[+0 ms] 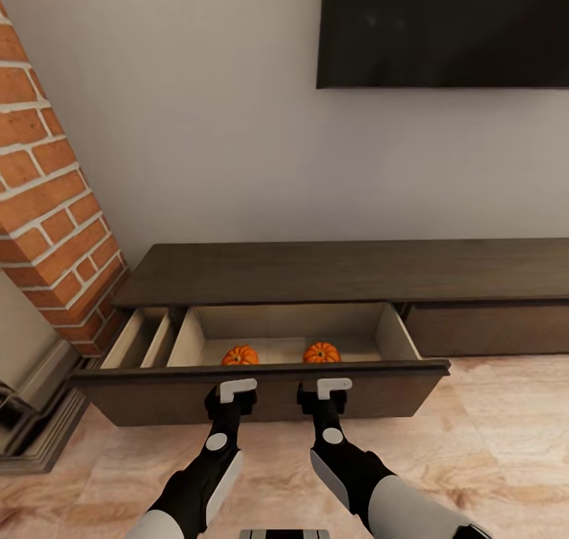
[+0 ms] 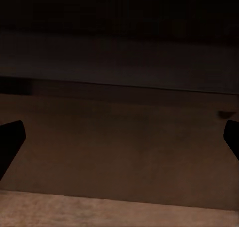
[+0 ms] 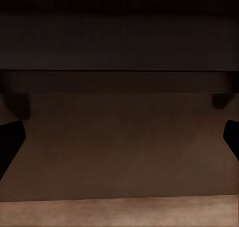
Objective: Place each of the two pumpkins and all three candles from the living room inside a cabinet in the living room (use any cabinet), then make sure every cabinet is closed, and position the cauldron so it is next to a table in the living room.
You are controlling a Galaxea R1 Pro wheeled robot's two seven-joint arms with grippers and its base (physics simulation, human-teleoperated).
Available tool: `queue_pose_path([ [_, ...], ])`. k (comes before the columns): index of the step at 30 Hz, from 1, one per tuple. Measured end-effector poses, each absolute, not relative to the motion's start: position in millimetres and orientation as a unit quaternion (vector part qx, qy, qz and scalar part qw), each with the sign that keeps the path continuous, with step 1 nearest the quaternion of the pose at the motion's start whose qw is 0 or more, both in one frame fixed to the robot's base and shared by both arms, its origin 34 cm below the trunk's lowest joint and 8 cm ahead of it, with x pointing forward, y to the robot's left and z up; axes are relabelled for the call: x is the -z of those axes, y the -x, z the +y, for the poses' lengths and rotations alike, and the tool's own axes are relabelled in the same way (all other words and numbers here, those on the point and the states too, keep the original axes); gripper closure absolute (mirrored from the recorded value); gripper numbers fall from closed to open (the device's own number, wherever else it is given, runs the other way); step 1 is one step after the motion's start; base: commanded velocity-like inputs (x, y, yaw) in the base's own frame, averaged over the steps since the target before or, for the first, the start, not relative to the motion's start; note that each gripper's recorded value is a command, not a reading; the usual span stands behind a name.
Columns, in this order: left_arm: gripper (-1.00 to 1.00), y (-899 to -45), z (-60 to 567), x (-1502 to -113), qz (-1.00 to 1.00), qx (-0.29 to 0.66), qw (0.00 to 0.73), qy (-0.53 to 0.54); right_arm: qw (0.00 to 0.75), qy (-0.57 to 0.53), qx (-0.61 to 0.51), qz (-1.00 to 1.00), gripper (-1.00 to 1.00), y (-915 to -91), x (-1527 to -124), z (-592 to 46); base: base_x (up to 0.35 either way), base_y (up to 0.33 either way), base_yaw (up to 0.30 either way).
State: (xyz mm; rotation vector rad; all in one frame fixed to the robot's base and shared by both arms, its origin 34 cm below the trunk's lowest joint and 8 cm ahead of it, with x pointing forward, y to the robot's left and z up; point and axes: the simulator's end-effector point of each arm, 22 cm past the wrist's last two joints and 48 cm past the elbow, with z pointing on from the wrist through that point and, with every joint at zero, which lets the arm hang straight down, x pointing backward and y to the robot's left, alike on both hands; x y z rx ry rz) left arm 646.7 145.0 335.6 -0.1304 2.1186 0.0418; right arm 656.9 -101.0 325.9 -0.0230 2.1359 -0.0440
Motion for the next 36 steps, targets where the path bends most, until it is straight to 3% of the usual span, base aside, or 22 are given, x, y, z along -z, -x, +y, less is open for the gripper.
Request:
queue_pose_path([
  [27, -1.00, -646.6, 145.1, -335.5, 0.871, -0.017, 0.487, 0.054, 0.482, 0.010, 0.018, 0.876, -1.00, -656.9, -326.0, -100.7, 0.290, 0.000, 0.000],
  [36, -1.00, -646.8, 144.3, -335.6, 0.871, -0.016, 0.488, 0.053, 0.482, 0.009, 0.019, 0.876, -1.00, -656.8, -325.8, -101.1, 0.099, 0.008, 0.000],
])
